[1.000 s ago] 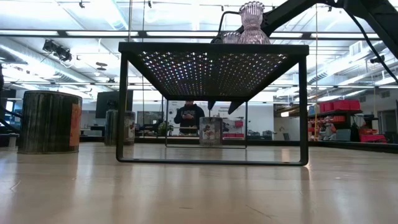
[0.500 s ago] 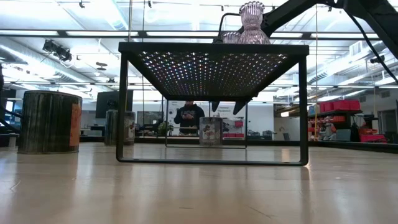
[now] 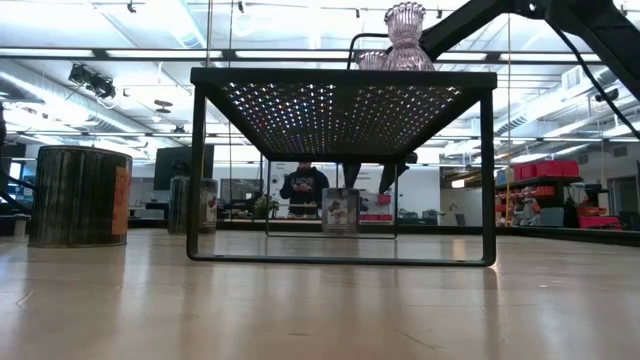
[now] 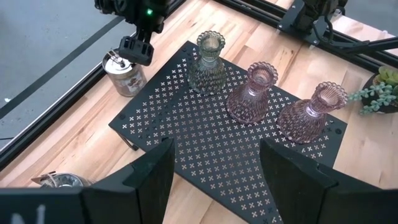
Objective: Pick & Place candle stick holders
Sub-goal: Put the top silver scented candle on the shelf
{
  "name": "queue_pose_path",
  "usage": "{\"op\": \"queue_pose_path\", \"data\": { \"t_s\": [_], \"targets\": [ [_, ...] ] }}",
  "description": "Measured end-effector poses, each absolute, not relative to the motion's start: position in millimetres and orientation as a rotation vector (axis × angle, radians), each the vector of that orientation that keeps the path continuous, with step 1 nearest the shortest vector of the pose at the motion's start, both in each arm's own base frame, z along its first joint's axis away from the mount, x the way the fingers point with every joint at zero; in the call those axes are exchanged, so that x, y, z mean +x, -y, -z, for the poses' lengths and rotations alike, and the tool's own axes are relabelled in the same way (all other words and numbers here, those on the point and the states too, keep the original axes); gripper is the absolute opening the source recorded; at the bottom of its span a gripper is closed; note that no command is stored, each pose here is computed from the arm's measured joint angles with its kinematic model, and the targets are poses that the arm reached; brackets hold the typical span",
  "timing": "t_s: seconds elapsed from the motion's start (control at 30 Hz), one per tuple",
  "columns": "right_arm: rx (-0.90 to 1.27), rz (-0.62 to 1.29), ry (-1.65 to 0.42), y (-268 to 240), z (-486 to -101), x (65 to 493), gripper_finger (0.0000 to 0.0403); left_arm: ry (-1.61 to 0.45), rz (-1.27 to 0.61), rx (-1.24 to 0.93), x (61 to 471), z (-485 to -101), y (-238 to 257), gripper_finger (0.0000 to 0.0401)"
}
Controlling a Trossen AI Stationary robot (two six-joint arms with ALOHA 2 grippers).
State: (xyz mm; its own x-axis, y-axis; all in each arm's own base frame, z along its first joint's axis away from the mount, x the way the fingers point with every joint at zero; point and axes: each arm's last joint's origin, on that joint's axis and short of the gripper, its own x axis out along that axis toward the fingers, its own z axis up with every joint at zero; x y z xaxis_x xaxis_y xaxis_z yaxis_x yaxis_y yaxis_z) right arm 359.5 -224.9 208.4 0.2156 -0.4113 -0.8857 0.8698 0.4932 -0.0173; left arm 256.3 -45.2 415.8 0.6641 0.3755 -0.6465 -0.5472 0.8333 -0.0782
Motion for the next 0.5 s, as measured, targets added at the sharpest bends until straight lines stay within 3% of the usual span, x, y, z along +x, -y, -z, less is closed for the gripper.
{"op": "queue_pose_path", "data": {
  "t_s": [0.5],
  "targets": [
    [0.53,0.987,-1.091,224.0,-208.0,349.4,0.0396,-0.663,-0.529,-0.276,256.3,-415.8,45.2,0.0238]
  ]
}}
